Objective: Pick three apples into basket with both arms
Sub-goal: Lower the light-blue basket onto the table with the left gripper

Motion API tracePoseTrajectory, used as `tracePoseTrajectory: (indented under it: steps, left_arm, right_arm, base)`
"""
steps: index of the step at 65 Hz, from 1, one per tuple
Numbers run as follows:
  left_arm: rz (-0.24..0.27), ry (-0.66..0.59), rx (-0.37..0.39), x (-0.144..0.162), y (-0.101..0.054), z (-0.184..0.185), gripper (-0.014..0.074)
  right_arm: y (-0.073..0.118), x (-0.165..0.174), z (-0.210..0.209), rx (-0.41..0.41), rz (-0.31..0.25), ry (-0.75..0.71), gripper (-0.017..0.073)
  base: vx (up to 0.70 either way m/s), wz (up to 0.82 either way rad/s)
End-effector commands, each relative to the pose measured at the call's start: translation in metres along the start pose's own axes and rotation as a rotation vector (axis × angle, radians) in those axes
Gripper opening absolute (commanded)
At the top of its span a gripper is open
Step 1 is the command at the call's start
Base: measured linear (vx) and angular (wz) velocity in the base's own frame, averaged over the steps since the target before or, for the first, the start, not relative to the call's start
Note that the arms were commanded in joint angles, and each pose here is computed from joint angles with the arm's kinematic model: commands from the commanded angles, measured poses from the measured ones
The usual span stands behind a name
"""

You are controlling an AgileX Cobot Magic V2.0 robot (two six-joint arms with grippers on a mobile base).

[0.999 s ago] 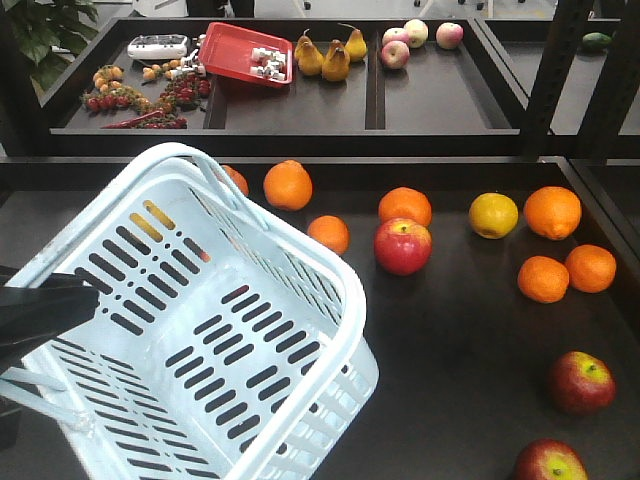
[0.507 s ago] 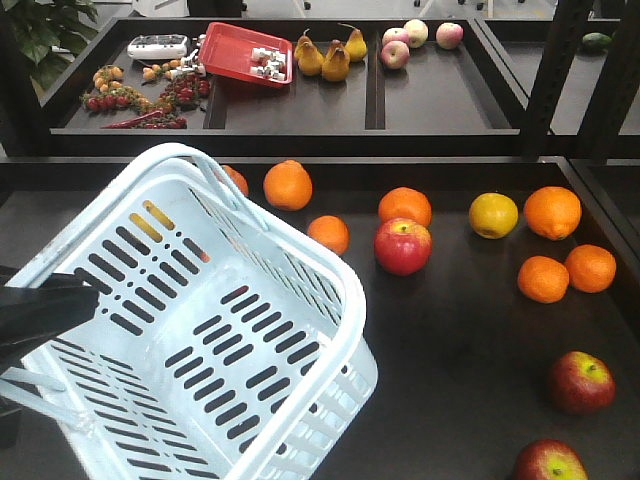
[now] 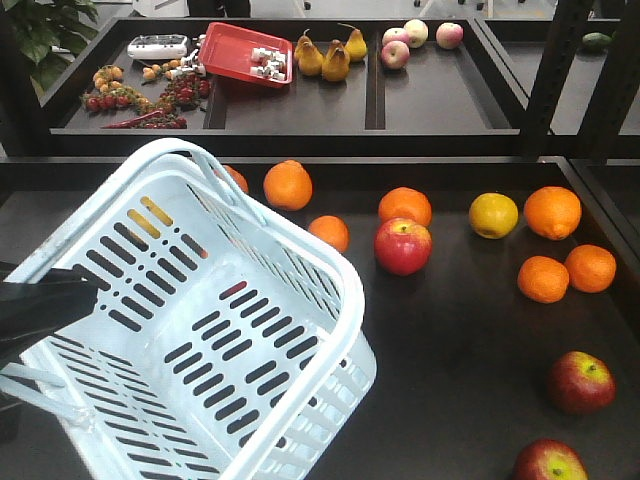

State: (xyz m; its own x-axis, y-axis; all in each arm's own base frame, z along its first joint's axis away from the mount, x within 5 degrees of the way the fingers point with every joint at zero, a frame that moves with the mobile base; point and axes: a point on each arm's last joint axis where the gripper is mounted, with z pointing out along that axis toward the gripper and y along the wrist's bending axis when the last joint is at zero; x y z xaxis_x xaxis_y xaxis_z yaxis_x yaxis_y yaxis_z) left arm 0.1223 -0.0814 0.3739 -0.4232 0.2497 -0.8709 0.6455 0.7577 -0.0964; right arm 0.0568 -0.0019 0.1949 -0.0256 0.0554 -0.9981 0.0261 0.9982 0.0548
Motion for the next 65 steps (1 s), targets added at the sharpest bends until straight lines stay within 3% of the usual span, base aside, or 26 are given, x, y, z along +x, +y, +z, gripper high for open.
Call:
tracePoseTrajectory:
  steps: [1,15,23,34,39,47,55,65]
  left_arm:
    - [-0.025,-0.125,-0.010,-0.016,-0.001,-0.007,-0.0007]
    - [-0.027,-0.127,-0.011,-0.016,-0.001,-0.006,-0.0007]
    - [-0.063,-0.122,0.018,-0.018,-0.001,0.000,-0.0007]
    - [-0.027,-0.083,0.079,-0.022,0.001,0.022,-0.0007]
    - [0.017,-0.053,0.132,-0.028,0.002,0.037,-0.0007]
    - [0.142,-0.014,0.173,-0.043,0.008,0.061,-0.0007]
    - [0.202,0.043,0.214,-0.060,0.017,0.094,-0.0007]
    - [0.322,0.134,0.316,-0.074,0.027,0.137,-0.0007]
  right_arm:
    - [0.001,-0.003,0.000,-0.008,-0.018,-0.064,-0.0003]
    - [0.001,-0.003,0.000,-0.008,-0.018,-0.064,-0.0003]
    - [0.001,-0.003,0.000,-0.008,-0.018,-0.064,-0.0003]
    - [0.001,-0.003,0.000,-0.008,-0.018,-0.064,-0.0003]
    - [0.001,-0.003,0.000,-0.008,-0.018,-0.064,-0.0003]
    - [0.001,-0.003,0.000,-0.008,-0.018,-0.064,-0.0003]
    - [0.001,-0.003,0.000,-0.008,-0.018,-0.064,-0.0003]
    - [0.001,-0.003,0.000,-0.008,-0.018,-0.064,-0.0003]
  base:
    - [0.00,0.00]
    - [0.00,0.00]
    - [0.00,0.00]
    - [0.00,0.00]
    - [0.00,0.00]
    - [0.00,0.00]
    - [0.00,0.00]
    - [0.00,0.00]
